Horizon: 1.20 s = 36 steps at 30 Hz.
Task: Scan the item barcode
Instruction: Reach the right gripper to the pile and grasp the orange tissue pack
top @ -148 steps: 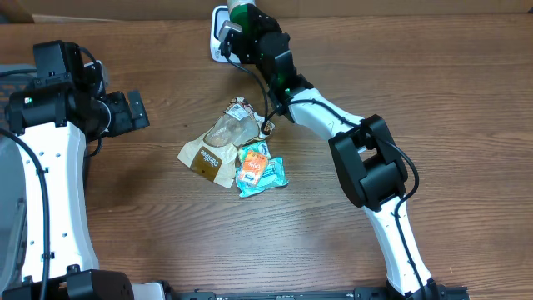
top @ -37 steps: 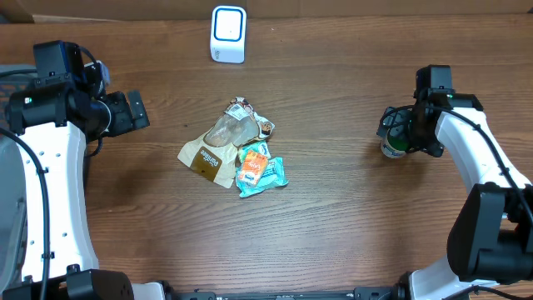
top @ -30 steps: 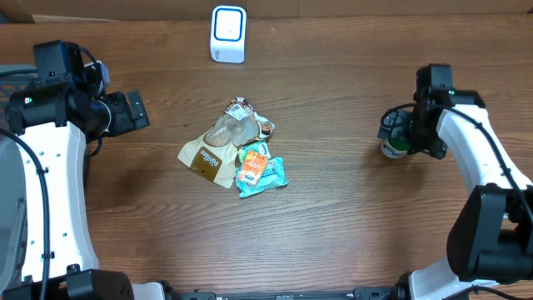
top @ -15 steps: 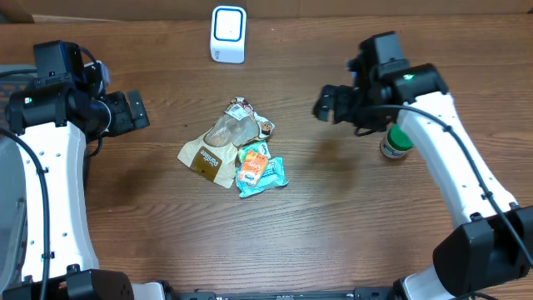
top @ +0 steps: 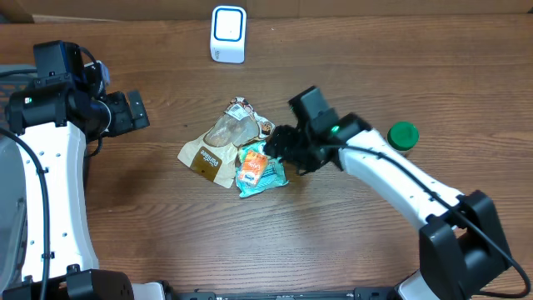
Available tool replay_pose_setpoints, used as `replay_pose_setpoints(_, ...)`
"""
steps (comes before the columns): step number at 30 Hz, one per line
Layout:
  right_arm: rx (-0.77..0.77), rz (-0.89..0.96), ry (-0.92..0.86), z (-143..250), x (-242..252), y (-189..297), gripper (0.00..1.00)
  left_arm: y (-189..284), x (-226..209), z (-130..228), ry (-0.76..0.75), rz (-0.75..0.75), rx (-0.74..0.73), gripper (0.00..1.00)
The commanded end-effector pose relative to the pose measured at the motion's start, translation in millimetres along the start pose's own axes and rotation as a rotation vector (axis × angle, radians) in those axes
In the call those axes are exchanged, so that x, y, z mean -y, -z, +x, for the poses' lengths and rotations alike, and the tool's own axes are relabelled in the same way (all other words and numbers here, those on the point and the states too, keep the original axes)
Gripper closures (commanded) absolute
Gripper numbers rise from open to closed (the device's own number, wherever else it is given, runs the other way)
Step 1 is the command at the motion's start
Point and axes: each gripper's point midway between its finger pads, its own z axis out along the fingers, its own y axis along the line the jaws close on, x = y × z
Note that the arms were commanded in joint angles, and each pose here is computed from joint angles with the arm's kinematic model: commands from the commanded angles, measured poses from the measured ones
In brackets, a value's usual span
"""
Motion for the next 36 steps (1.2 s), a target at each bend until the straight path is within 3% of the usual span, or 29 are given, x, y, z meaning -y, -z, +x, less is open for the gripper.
replay_pose_setpoints(1, 0.01, 0.003, -0.092, 12, 1, -14, 0.37, 3, 3, -1, -0.019, 0.007, 0.011, 0.0)
replay_pose_setpoints(26, 0.015, -0.026, -0.034, 21, -7, -60, 0.7, 3, 3, -1, -0.019, 0.007, 0.011, 0.0)
replay_pose_setpoints(32, 0.003, -0.03, -0.035, 22, -6, -66, 0.96, 3, 3, -1, -0.019, 0.007, 0.011, 0.0)
replay_pose_setpoints(36, -0.008, -0.048, 0.024, 24, -10, -66, 0.96, 3, 3, -1, -0.019, 0.007, 0.011, 0.0)
